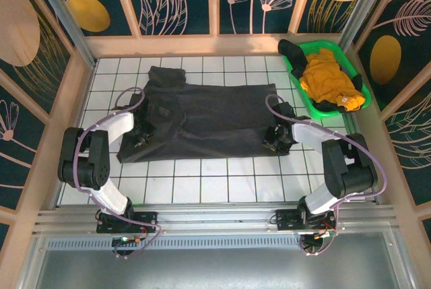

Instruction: Fold and stack the t-shirts

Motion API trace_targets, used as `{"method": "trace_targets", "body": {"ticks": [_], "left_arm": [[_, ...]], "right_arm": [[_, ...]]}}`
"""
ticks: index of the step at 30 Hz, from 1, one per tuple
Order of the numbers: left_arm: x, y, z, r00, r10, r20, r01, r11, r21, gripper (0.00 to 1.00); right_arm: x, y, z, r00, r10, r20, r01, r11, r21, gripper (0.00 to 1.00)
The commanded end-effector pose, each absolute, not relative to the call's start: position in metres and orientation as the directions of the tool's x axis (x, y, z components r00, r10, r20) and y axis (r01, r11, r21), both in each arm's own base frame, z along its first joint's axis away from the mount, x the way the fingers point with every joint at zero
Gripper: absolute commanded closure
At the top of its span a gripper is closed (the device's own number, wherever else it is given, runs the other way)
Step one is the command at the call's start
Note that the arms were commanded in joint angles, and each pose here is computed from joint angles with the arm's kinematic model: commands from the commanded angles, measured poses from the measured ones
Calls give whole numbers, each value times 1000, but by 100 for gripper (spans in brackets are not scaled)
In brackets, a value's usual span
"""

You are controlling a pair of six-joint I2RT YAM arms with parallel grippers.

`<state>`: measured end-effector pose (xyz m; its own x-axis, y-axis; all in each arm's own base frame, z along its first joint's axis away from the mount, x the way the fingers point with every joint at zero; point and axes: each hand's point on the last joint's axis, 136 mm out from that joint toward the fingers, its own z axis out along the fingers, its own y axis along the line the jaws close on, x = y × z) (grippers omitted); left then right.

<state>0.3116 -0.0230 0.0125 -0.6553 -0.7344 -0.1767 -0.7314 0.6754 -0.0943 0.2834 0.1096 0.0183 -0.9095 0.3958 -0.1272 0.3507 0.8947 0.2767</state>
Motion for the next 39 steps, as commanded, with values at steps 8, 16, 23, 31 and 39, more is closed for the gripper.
{"method": "trace_targets", "body": {"ticks": [8,16,23,31,39], "left_arm": [[218,10,-2,-583,-791,-187,-809,587,36,75],[215,23,33,-534,-799,-276,-831,556,-4,73],[364,11,118,-605,-676,-420,-696,706,-132,57],[520,-4,125,-694,-518,-501,-544,832,-107,50],[609,-9,100,-679,-409,-609,-445,890,-101,51]], "right_arm": [[180,98,-1,-927,364,91,370,927,55,68],[173,114,32,-940,337,60,342,927,154,59],[303,160,121,-930,239,-280,119,914,387,47],[420,179,201,-809,318,-494,-27,820,572,44],[451,184,216,-797,319,-513,-44,816,576,43]]}}
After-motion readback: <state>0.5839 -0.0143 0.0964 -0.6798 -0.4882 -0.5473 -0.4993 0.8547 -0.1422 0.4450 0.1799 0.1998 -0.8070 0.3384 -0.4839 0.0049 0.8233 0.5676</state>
